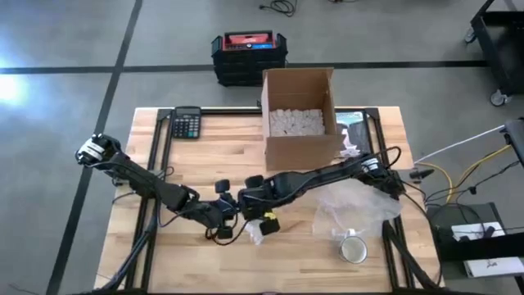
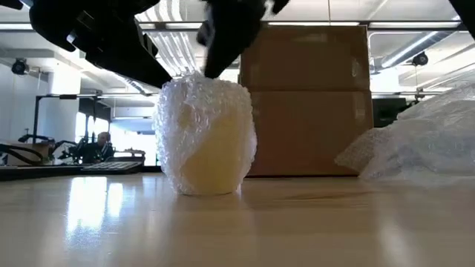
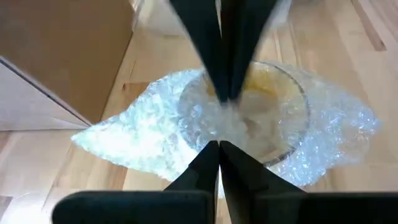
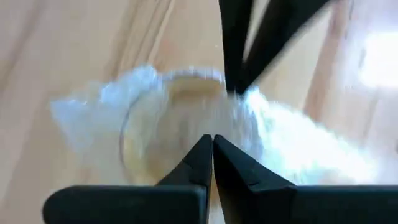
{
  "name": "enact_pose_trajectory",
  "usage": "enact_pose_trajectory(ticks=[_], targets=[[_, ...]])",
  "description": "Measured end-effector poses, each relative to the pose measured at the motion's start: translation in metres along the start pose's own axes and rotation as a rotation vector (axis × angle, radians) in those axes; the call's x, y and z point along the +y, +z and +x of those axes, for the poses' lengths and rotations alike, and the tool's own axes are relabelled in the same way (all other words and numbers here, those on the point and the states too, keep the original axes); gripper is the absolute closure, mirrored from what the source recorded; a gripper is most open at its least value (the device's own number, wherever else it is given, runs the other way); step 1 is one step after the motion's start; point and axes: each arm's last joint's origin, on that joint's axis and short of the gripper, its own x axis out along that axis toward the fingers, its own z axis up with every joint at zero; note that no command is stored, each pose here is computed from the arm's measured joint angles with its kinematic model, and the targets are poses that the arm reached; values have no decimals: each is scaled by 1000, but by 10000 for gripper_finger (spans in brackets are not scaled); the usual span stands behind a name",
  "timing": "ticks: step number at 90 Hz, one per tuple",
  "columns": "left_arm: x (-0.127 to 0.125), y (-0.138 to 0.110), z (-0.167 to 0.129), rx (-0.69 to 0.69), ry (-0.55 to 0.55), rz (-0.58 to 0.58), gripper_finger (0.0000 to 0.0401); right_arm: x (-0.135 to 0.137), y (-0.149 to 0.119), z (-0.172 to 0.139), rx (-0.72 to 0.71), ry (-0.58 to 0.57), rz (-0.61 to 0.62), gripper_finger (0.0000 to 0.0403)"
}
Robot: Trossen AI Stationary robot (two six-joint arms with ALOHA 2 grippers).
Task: Wrap mug
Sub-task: Wrap the yellow mug with the left transparent bubble wrap
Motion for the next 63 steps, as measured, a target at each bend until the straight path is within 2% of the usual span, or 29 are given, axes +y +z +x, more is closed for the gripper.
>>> enact_pose_trajectory(ticks=[14,21,35,63], targets=[[0,0,0,0,-2,0,401,-2,-9,-8,44,-37,47,403],[0,0,0,1,-2,0,401,-3,-7,-2,8,-43,45,403],[0,0,0,1,-2,0,401,0,-5,21,-72,-47,41,403],[0,0,0,-1,-3,-1,401,4,-19,74,-67,-46,79,403]])
